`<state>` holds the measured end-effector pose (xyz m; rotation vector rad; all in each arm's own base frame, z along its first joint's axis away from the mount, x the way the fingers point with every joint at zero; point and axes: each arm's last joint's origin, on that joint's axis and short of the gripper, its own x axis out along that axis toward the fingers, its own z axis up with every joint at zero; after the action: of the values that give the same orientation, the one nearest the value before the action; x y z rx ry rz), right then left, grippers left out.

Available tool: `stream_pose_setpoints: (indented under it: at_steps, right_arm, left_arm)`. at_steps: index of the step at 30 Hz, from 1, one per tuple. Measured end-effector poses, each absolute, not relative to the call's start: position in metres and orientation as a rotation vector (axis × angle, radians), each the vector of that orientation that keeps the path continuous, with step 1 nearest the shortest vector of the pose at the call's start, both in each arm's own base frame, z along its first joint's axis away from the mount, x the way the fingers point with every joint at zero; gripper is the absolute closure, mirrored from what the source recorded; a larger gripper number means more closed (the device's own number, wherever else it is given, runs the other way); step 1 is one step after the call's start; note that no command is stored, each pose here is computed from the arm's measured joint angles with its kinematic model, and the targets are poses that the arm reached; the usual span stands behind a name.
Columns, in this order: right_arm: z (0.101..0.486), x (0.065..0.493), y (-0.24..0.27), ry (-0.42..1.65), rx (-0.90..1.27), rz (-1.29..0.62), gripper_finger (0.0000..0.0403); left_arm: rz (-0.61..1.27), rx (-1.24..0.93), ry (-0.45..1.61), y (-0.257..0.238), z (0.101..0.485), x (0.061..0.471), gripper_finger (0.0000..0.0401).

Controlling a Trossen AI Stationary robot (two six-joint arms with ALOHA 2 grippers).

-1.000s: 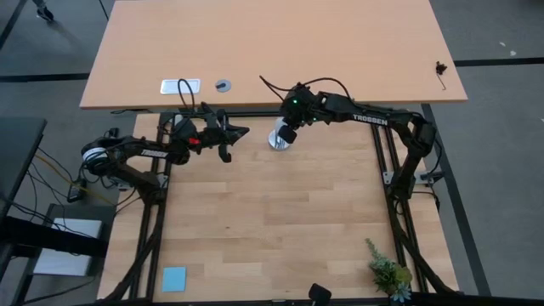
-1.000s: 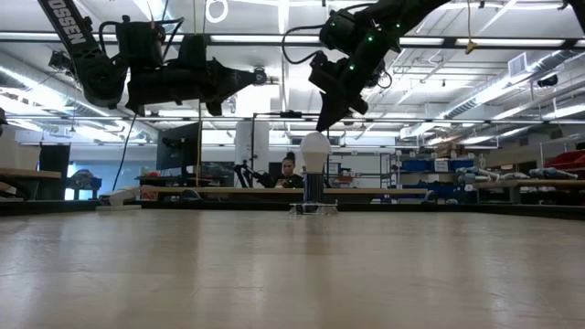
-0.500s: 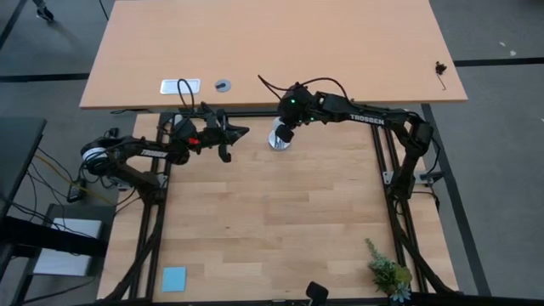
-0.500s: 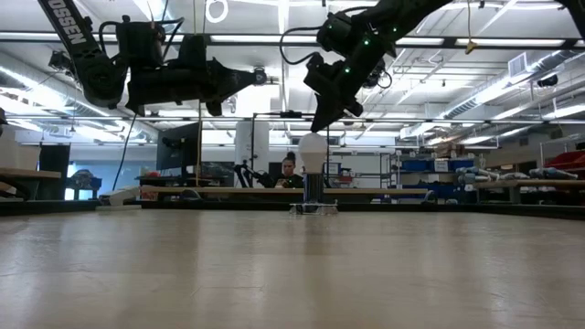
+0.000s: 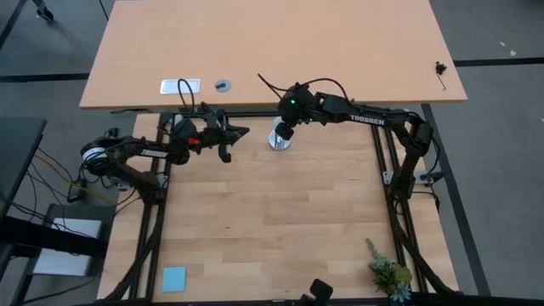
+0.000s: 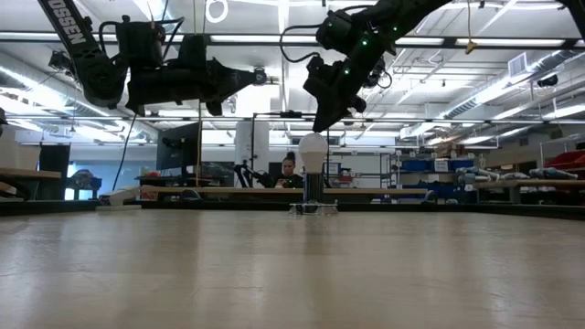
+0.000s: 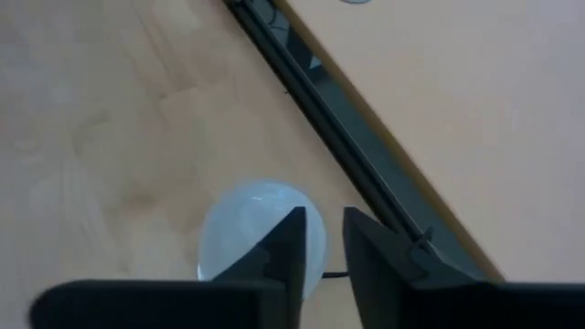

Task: Screw lightbulb
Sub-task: Insert the white lightbulb into the silver lamp

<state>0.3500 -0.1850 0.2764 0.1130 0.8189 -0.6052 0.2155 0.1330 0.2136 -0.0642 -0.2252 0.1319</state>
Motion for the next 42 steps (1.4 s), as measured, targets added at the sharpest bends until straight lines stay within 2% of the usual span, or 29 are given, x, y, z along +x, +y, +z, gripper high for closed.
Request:
stream_pose_setpoints:
  at_steps: [6,13,22,26,33,42]
  right_arm:
    - [0.282,0.350,-0.185,0.823,0.091,-0.594,0.0251]
    - [0.308,0.357,-0.182,0.718,0.169,-0.385,0.0191]
    - [0.296,0.355,-0.188,0.798,0.133,-0.366,0.0122]
    - [0.289,0.357,-0.192,0.827,0.082,-0.344,0.0112]
    - [0.279,0.359,-0.195,0.860,0.010,-0.315,0.0119]
    - [0.276,0.355,-0.200,0.878,0.009,-0.330,0.0127]
  left_arm:
    - [0.130,-0.064,-0.225,0.133,0.214,0.216,0.0396]
    - [0.131,-0.064,-0.225,0.133,0.214,0.216,0.0396]
    - [0.131,-0.064,-0.225,0.133,0.214,0.216,0.0396]
    - [0.131,-0.064,-0.225,0.133,0.214,0.216,0.0396]
    - [0.134,-0.067,-0.210,0.133,0.212,0.216,0.0396]
    - [0.171,0.023,-0.053,0.135,0.197,0.218,0.0396]
